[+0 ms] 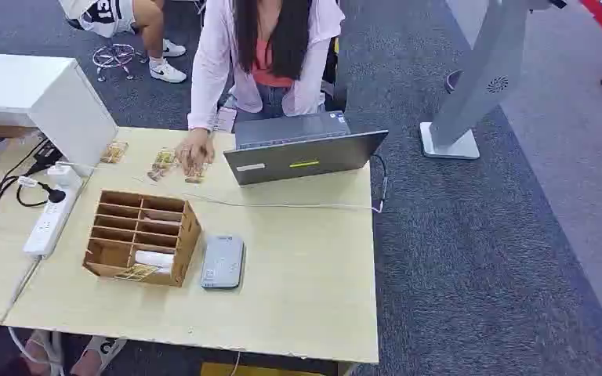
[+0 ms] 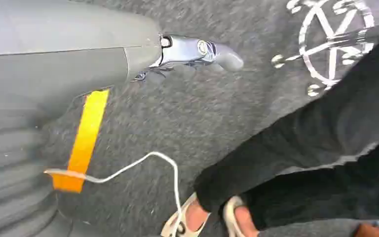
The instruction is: Pass the card to the sensor for recognition and then transmit it.
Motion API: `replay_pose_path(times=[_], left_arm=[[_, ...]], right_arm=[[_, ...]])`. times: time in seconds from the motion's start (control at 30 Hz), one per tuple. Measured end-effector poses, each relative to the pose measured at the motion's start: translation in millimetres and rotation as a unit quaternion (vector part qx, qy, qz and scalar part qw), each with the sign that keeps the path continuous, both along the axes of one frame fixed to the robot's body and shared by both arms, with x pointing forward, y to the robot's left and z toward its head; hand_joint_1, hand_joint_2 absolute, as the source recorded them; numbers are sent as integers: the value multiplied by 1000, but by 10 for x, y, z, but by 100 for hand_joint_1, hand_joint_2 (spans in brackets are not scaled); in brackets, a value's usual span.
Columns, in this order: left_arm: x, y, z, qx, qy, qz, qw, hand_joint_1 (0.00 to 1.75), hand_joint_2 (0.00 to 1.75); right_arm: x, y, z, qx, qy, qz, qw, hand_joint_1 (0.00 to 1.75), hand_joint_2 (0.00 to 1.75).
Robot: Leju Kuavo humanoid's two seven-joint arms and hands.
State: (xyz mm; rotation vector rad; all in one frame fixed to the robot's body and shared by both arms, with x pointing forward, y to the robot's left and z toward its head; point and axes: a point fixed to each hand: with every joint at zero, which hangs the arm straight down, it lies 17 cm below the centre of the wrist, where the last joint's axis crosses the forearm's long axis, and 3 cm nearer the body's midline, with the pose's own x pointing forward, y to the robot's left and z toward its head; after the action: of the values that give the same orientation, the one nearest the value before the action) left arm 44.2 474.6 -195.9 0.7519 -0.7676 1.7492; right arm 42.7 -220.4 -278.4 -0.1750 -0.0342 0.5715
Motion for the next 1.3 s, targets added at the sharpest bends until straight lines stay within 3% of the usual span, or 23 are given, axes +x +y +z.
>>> replay_pose_path(times=[0.27,0.43,0.67,0.8,0.97,1.07,1.3], left_arm=[[173,-90,-75,-24,-88,1,996,0,175],[247,284,174,39,-121,1,992,0,175],[407,1210,1017,174,-160,-7,972,0,175],[498,1460,1487,245,-179,-21,953,0,175],[789,1811,2474,339,-203,-60,916,0,175],[1068,1812,3044,405,-180,-96,891,0,175],[1876,1460,4086,563,-25,-170,808,0,175]], right_arm=[[-7,17,-1,5,2,8,1000,0,175],[2,16,-1,5,-1,7,1000,0,175],[5,11,0,3,-1,13,1000,0,175],[4,15,0,4,0,20,1000,0,175],[30,18,2,4,-3,34,999,0,175],[51,22,4,5,-4,43,999,0,175],[112,48,10,10,-11,64,998,0,175]])
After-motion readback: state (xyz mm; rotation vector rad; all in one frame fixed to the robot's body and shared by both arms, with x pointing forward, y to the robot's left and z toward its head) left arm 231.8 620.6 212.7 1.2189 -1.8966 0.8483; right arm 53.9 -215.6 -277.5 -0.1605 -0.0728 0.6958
